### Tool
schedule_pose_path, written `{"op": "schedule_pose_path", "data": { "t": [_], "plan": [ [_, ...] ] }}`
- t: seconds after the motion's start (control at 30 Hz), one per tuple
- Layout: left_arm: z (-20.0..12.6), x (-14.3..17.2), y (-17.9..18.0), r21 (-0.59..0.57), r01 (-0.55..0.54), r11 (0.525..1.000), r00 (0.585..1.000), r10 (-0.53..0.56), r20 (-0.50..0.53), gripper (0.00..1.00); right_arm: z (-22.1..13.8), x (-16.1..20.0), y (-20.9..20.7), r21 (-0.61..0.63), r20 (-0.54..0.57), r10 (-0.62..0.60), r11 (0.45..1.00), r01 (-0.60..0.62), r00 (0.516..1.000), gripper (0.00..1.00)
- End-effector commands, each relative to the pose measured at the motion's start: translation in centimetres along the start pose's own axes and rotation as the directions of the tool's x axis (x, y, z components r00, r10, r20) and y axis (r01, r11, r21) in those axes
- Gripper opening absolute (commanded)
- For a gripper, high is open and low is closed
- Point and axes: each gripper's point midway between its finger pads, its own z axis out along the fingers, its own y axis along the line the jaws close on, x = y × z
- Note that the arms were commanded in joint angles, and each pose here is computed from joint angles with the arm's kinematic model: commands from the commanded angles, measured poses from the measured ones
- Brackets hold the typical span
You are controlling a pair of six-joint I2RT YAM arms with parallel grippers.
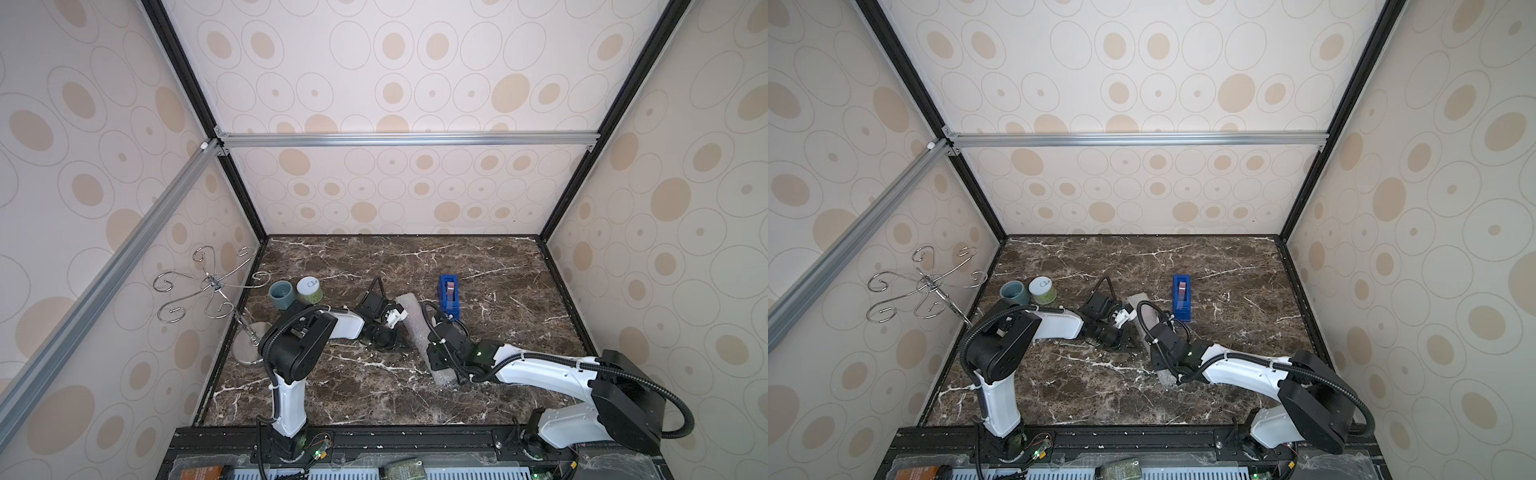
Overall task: Wrap wine bottles in bubble wrap
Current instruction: Stick the tape on the bubble wrap.
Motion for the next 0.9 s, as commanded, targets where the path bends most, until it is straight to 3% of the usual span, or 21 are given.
{"op": "schedule_pose_path", "data": {
  "t": [0.0,0.1,0.23,0.33,0.63,0.87],
  "plan": [
    [0.9,-1.1,0.3,-0.034,0.031,0.999,0.999,-0.03,0.022,0.0,1.6,7.2,-6.5,0.201,-0.234,0.006,0.979,0.042,0.972,0.4],
    [1.3,-1.6,-0.1,-0.029,0.033,0.999,0.999,-0.032,0.032,0.0,1.4,7.5,-6.7,0.186,-0.246,0.019,0.982,0.028,0.969,0.45],
    [1.3,-2.4,-1.1,-0.024,0.018,1.0,0.999,-0.017,0.047,0.0,0.0,6.8,-5.5,0.099,-0.228,-0.019,0.994,0.042,0.973,0.69],
    [1.1,-3.0,-1.7,-0.026,0.005,1.0,0.998,-0.004,0.058,0.0,-1.9,5.2,-4.0,0.006,-0.181,-0.052,0.999,0.054,0.982,0.76],
    [0.8,-4.0,-3.7,-0.024,-0.036,0.999,0.996,0.038,0.077,0.0,-6.3,0.9,-3.5,-0.048,-0.013,-0.051,0.998,0.05,0.999,0.84],
    [1.0,-4.7,-5.0,-0.016,-0.064,0.998,0.995,0.065,0.08,0.0,-3.9,0.5,-3.2,-0.007,-0.105,-0.118,0.993,0.117,0.988,0.86]
  ]
}}
